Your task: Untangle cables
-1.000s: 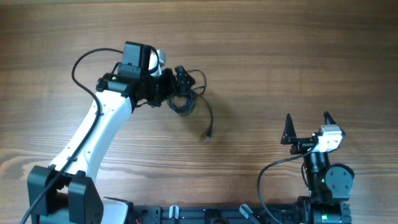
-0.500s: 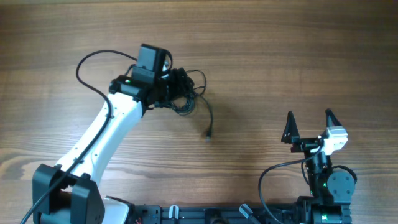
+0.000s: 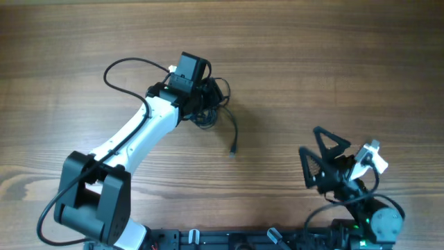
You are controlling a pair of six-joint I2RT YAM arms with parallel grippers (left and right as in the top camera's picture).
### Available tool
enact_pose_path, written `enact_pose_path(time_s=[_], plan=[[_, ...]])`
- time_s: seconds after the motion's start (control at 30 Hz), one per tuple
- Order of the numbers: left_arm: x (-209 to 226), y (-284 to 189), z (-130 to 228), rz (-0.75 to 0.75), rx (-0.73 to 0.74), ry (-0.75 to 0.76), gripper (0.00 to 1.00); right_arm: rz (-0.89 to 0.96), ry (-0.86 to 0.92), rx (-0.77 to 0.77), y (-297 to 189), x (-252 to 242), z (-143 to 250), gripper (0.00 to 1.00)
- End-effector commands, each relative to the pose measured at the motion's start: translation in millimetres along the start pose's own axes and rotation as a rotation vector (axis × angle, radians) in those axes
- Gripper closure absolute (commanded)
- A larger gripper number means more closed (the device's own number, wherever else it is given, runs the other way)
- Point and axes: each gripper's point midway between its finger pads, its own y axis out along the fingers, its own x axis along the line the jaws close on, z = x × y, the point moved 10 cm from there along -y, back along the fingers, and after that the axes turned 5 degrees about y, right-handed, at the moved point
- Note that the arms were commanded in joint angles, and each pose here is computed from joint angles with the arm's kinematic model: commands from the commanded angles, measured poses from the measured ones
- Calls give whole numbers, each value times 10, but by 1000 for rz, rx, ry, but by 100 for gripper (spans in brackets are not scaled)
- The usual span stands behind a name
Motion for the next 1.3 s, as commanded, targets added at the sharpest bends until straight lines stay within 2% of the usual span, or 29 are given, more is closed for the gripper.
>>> enact_pose_path(time_s=[0.0, 0.03, 0.07, 0.13, 0.23, 0.33, 0.5, 0.6, 0.73, 0.87, 1.03, 1.13, 1.27], plan=[[65, 173, -17, -47, -25, -3, 61, -110, -40, 85, -2, 362, -131, 0], [64, 198, -14, -42, -19, -4, 71, -106, -82, 86, -3, 436, -178, 1], [56, 206, -8, -31, -8, -3, 76, -83, -114, 91, -7, 494, -217, 0], [40, 201, 3, -12, 9, -2, 96, 17, -124, 95, -29, 540, -270, 0], [-67, 89, 1, 80, 47, 18, 96, 305, -115, 110, -147, 523, -306, 0], [-312, -262, -32, 295, 95, 119, 96, 527, -85, 133, -267, 559, -357, 0], [-676, -1162, -63, 633, 44, 211, 96, 450, -84, 180, -177, 793, -513, 0], [-718, -1621, -25, 720, -38, 226, 96, 359, -57, 172, -111, 881, -568, 0], [-689, -2086, 89, 787, -113, 266, 96, 372, 152, 136, -109, 881, -567, 0], [-638, -2265, 174, 798, -126, 274, 96, 366, 226, 116, -102, 895, -580, 0], [-606, -2217, 198, 770, -92, 256, 96, 271, 211, 144, -64, 988, -607, 2], [-600, -2118, 218, 742, -47, 242, 96, 311, 214, 144, -71, 938, -590, 13], [-651, -2026, 298, 759, 43, 258, 96, 387, 250, 191, -50, 808, -538, 15]])
